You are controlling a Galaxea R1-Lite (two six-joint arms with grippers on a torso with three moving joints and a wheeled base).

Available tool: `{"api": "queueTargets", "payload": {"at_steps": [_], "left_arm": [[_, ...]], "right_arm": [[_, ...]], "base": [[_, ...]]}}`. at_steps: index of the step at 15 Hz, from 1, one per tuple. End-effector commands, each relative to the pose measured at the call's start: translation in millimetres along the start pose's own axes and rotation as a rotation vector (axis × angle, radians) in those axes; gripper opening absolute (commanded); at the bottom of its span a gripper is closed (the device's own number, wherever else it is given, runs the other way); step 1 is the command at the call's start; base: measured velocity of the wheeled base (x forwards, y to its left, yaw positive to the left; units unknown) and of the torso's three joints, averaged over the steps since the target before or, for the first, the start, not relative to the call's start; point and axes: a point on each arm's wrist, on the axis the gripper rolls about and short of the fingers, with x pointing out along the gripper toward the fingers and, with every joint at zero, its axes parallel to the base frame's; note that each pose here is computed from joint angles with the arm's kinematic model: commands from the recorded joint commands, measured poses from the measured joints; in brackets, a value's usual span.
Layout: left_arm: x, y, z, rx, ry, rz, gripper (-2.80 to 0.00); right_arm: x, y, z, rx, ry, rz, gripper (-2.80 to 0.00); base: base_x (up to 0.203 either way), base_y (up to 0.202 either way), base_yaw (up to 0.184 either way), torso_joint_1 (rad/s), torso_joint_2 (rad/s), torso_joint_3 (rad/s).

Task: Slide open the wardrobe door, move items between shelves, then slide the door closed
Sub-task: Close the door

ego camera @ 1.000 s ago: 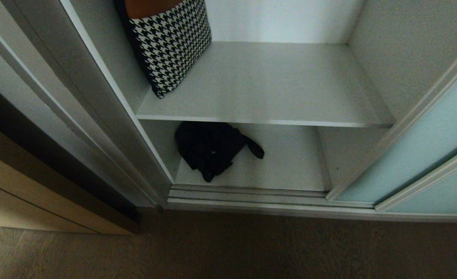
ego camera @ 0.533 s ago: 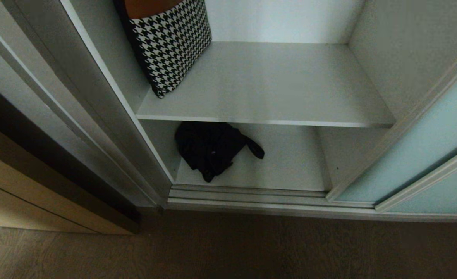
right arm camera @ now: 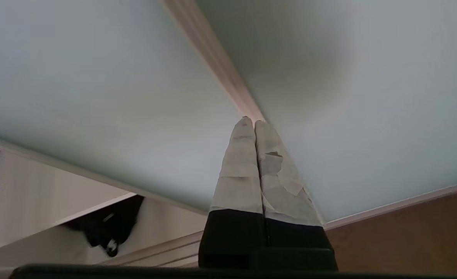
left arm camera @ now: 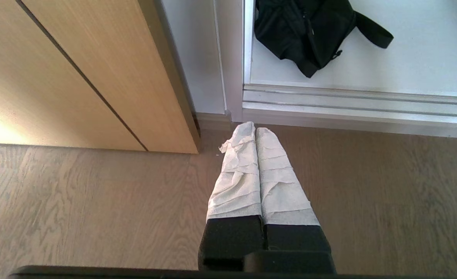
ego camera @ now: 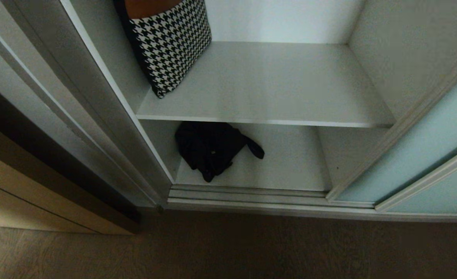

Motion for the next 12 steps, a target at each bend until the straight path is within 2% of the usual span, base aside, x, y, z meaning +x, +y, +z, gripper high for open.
{"api": "queueTargets", "payload": {"at_steps": [1, 4, 10, 12], "left_arm": [[0, 0.0, 0, 0.000, 0.001, 0.001, -2.80], [0, 0.0, 0, 0.000, 0.001, 0.001, -2.80], [0, 0.0, 0, 0.000, 0.001, 0.001, -2.80], [0, 0.0, 0, 0.000, 0.001, 0.001, -2.80]], "right_arm": [[11, -7, -3, 0.015, 0.021, 0.022, -2.80], [21, -14, -1, -0.008, 0.010, 0.039, -2.80], [31, -32, -6, 0.014, 0.021, 0.027, -2.80], [38, -44, -7, -0.024, -0.002, 0.040, -2.80]], "base": [[0.000, 0.000, 0.000, 0.000, 0.00, 0.000], [0.000, 0.000, 0.000, 0.000, 0.00, 0.000], [0.000, 0.000, 0.000, 0.000, 0.00, 0.000], [0.000, 0.000, 0.000, 0.000, 0.00, 0.000]]}}
